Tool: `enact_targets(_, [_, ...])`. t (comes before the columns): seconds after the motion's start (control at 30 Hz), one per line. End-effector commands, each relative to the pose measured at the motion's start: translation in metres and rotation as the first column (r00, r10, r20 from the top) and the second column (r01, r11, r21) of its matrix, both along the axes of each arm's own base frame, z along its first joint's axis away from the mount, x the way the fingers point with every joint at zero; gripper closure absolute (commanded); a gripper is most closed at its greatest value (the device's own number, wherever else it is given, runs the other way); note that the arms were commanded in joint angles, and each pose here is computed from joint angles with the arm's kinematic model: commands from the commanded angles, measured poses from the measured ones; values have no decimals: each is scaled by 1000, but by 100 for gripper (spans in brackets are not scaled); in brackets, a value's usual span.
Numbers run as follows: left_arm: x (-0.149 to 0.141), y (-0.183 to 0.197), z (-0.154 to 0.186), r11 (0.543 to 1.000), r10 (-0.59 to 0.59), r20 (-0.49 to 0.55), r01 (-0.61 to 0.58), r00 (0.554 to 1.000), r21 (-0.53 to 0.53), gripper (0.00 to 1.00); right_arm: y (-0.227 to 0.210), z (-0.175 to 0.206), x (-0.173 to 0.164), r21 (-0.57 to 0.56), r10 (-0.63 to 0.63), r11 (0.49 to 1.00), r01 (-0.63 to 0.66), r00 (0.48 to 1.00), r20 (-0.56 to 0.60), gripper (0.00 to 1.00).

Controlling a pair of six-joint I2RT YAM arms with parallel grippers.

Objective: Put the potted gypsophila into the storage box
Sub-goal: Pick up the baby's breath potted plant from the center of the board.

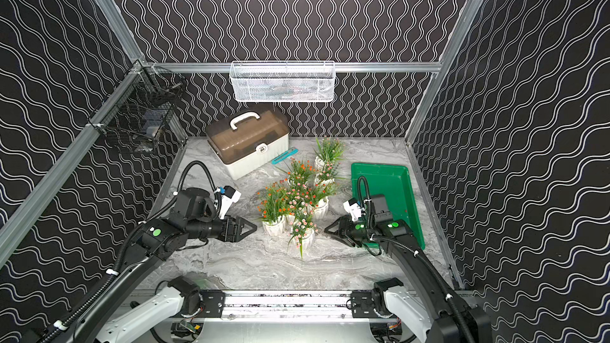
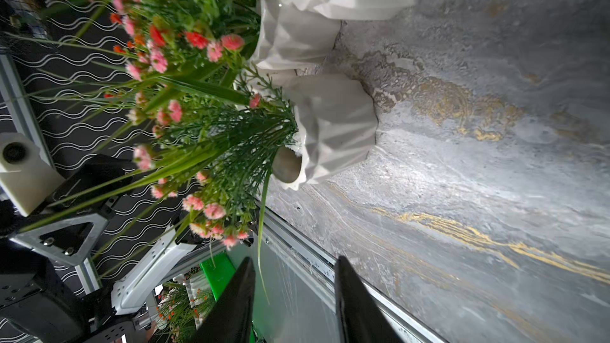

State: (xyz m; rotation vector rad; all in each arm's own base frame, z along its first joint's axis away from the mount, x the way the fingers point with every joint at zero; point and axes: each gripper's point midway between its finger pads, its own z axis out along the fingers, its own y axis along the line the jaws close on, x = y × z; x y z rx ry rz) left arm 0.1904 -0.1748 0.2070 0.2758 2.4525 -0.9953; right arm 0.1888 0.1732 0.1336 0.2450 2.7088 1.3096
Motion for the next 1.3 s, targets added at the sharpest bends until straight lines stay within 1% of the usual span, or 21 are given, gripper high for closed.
enact_targets(0.0, [0,-3,-3,1000,-21,3,21,1000,-4,25,7,-3,6,-15,14,1000,-14,1000,13,59])
enact_targets(0.1, [2,-3,-5,1000,-21,-3,21,1000,2,25,16,-12,8,-24,34,999,-34,999,5,60])
enact_targets(0.2, [5,0,-12,1000,2,-24,-2,1000,24,28,24,-24,9,-63,58,996,-59,998,-19,60])
enact_targets(0.27, [8,5,-15,998,31,-20,-29,999,55,32,29,-31,11,-74,64,995,-66,998,-29,60])
enact_targets(0.43, [16,20,-16,987,116,19,-118,993,107,32,35,-38,17,-118,51,991,-55,998,-30,60])
enact_targets(0.57, [15,19,-15,989,110,26,-112,994,98,32,45,-39,15,-121,68,990,-71,997,-28,60])
enact_targets(0.7, [14,15,-19,992,88,5,-88,996,91,31,48,-45,19,-159,61,985,-64,998,-25,62])
enact_targets(0.8, [14,11,-21,994,71,-11,-70,997,83,31,49,-48,22,-177,52,983,-55,998,-19,67])
enact_targets(0.87, [13,10,-22,995,65,-14,-64,998,75,31,47,-50,23,-197,46,979,-48,999,-18,68])
enact_targets(1.0, [13,12,-20,994,77,1,-77,997,77,30,45,-55,24,-241,41,970,-43,999,-14,69])
enact_targets(1.27, [13,15,-18,992,93,16,-94,996,79,30,44,-58,28,-282,44,958,-44,999,-8,72])
